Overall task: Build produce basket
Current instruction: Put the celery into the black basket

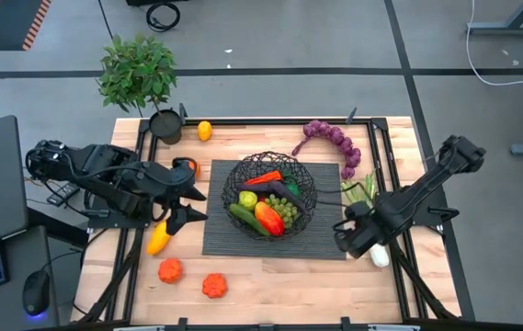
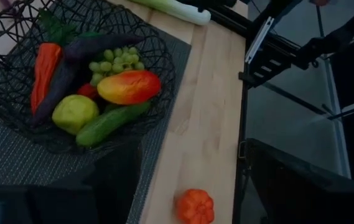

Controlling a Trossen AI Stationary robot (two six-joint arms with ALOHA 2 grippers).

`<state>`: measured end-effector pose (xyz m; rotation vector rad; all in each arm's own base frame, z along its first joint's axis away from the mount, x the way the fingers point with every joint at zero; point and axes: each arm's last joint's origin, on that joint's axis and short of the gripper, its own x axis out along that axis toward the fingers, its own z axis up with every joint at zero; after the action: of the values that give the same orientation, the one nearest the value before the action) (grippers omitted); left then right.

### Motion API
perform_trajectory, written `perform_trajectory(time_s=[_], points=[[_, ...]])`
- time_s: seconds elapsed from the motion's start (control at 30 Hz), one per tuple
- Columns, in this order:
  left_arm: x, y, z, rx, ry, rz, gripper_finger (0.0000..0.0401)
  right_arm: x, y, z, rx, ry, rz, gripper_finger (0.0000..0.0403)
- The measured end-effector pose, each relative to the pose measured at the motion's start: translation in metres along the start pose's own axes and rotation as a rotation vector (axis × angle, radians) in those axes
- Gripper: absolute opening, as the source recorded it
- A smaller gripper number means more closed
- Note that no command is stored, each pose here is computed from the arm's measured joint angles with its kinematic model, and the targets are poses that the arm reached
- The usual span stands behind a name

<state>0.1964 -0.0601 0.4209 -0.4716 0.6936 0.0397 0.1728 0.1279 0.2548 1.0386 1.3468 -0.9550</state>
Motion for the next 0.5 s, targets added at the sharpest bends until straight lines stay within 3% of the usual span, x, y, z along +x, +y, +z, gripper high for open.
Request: perform_trajectory(time_s=[0.33,0.5], points=[[0.000,0.000,0.000,-0.026,-0.006,0.008,0.0288,0.026,-0.023,0.003,-0.075,0.098,-0.172,0.0311],[0.000,0.000,0.000,-0.042,-0.005,0.010,0.0288,0.040,-0.025,0.004,-0.054,0.108,-0.184,0.0341]])
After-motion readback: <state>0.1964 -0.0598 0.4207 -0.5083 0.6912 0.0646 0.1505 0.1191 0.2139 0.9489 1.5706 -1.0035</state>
